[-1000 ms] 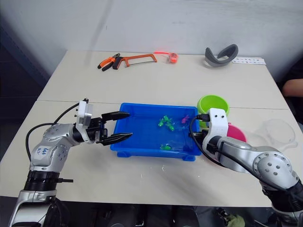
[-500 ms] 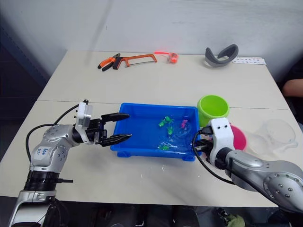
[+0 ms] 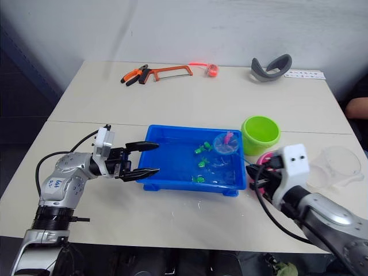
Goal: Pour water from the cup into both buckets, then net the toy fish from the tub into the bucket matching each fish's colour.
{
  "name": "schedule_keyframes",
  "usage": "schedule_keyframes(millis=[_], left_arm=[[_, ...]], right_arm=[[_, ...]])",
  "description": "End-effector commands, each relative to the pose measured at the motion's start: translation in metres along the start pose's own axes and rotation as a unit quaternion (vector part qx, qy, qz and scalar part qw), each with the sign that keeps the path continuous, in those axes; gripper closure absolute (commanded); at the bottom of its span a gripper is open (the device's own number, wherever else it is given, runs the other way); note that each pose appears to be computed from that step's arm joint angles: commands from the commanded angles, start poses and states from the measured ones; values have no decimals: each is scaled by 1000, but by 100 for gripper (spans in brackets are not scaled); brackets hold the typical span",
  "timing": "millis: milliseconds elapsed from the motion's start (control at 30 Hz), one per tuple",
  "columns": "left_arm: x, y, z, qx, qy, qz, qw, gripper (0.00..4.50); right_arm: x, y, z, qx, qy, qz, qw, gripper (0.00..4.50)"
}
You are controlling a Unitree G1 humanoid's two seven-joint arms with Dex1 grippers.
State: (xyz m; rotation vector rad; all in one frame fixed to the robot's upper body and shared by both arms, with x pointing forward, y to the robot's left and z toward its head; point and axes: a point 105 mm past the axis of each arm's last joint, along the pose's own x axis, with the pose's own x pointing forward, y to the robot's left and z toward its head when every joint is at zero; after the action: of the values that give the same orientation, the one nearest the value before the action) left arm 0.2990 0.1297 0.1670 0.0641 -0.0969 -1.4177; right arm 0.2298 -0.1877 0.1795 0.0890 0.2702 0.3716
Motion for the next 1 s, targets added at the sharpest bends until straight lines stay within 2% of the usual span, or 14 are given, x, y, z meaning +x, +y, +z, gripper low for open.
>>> schedule_keyframes(millis=[33,200,400,533,733,933,1000], left_arm=[[8,-1,11,22,-13,-29,999,5],[30,-3,20,25,-35,-77,996,5],[55,-8,27,22,-50,-126,991,5],[68,-13,30,20,-52,-153,987,5],[73,-16,29,8,-54,-169,984,5],[76,-17,27,4,-52,-172,984,5],[77,-17,27,5,-52,-171,984,5]], right_arm=[[-24,18,28,-30,-77,64,995,450],[-64,15,40,-34,-141,57,988,450],[-102,-16,20,-72,-107,-39,991,450],[-122,-43,0,-117,-65,-115,984,450],[-133,-67,-25,-201,-18,-175,964,450],[-123,-76,-35,-282,1,-191,940,450],[-118,-77,-37,-333,12,-188,924,450]])
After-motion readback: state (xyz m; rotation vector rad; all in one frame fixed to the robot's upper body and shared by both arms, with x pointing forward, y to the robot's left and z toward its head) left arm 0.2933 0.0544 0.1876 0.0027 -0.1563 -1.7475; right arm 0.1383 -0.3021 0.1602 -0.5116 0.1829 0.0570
